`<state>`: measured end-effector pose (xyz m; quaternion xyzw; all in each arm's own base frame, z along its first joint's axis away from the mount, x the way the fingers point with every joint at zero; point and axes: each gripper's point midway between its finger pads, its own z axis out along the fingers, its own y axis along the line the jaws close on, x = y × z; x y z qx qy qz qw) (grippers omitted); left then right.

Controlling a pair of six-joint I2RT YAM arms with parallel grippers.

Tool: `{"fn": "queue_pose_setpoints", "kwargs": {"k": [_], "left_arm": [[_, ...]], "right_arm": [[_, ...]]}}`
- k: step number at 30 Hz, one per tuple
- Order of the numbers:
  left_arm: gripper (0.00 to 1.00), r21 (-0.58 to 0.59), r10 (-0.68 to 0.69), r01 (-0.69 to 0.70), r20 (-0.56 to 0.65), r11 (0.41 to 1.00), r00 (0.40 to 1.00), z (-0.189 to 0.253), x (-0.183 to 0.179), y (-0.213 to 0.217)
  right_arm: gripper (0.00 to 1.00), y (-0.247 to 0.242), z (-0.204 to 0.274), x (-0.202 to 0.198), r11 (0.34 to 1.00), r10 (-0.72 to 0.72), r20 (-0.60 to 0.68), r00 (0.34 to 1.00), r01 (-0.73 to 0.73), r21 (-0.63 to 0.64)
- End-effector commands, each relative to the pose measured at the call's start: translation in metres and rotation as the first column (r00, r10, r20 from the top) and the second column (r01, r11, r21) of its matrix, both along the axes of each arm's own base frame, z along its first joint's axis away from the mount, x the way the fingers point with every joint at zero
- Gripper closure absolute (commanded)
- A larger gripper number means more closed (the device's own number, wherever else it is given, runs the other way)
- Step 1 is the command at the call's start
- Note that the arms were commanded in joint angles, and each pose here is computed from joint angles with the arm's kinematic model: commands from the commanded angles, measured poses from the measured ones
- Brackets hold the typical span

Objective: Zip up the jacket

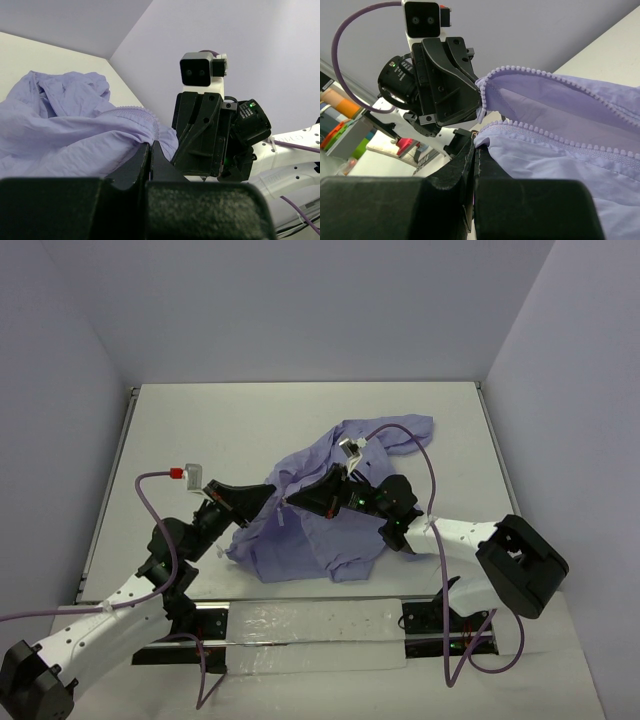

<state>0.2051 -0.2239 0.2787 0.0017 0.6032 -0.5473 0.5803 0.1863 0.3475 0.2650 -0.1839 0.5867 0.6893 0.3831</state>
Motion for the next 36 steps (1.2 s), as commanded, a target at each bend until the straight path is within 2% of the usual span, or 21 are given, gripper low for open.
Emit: {"fn": "queue_pose_setpoints", "kwargs": {"k": [1, 36], "left_arm": [[1.0, -0.034, -0.007, 0.008, 0.044, 0.999, 0.999, 0.019, -0.002, -0.001], [1.0, -0.025, -0.03, 0.031, 0.042, 0.999, 0.999, 0.018, -0.005, -0.004]], "right_arm": [[1.0, 0.0, 0.027, -0.005, 0.997, 0.014, 0.083, 0.996, -0.02, 0.069], [1.0, 0.0, 0.033, 0.006, 0.996, -0.025, 0.083, 0.996, 0.018, 0.093]]}}
